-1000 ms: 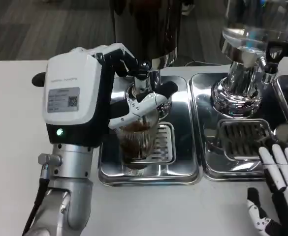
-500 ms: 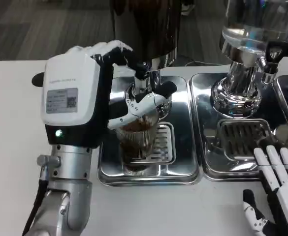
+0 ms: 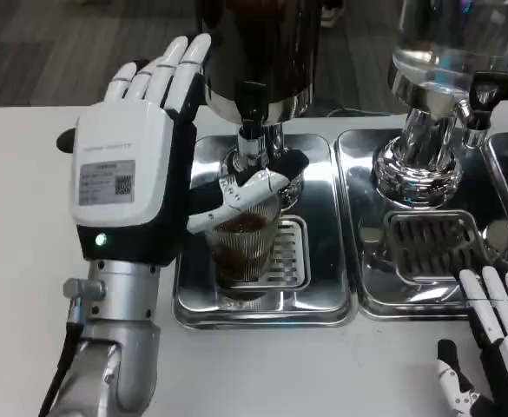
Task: Grasp the cup under the faucet to collect the drink, then remove the cup.
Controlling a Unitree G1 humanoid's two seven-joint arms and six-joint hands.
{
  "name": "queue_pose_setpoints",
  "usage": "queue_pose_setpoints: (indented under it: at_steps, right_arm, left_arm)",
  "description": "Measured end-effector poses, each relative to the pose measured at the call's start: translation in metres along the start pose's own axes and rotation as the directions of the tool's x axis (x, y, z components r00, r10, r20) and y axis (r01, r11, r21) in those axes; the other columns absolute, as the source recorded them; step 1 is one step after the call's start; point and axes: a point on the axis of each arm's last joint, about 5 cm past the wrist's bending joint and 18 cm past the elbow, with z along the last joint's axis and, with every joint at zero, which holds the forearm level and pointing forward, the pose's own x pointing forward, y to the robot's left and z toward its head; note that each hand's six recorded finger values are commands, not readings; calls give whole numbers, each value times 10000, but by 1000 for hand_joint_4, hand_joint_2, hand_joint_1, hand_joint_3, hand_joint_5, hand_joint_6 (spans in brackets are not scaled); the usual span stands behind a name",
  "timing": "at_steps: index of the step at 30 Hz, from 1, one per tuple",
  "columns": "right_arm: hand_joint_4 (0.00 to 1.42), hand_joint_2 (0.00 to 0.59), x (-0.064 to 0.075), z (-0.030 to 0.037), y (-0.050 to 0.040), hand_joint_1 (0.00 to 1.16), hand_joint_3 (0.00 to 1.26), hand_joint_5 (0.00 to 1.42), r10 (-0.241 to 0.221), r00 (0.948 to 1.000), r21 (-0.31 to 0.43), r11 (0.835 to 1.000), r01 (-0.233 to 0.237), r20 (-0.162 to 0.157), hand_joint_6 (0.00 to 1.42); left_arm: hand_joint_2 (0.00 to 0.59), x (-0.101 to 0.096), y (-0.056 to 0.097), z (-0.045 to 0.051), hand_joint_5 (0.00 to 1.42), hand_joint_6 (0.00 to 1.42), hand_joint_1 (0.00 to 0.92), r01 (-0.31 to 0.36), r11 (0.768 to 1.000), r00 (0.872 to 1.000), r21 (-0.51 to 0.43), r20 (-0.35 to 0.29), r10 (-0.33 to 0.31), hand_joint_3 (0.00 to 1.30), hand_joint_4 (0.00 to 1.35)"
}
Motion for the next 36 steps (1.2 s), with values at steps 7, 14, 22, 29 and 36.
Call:
queue_pose_setpoints:
  at_steps: [7,14,22,29,36]
  right_arm:
    - [0,457,11,-12,-16,285,54,0,-119,9999,328,9994,122,-104,17]
    - [0,410,41,-15,-38,329,67,0,-173,9997,766,9969,184,-150,69]
    - [0,355,127,43,-130,343,73,0,-240,9993,1068,9941,209,281,78]
    - [0,257,190,76,-229,482,33,14,-220,9991,1401,9900,166,371,82]
    - [0,212,397,246,-408,632,0,0,377,9982,3698,9276,-527,476,57]
  left_arm:
    - [42,-246,106,-75,214,186,0,-29,9999,9991,122,-428,34,175,0]
    - [43,-725,266,-246,204,167,0,315,9989,9914,349,-1281,-268,175,0]
    - [43,-1244,212,-416,196,161,0,1800,9798,9677,869,-1944,-1605,175,0]
    - [42,-1451,75,-414,180,135,0,2817,9477,9558,1500,-1303,-2634,175,0]
    - [42,-1591,19,-451,178,131,0,3319,9367,9322,1112,-1904,-3077,180,0]
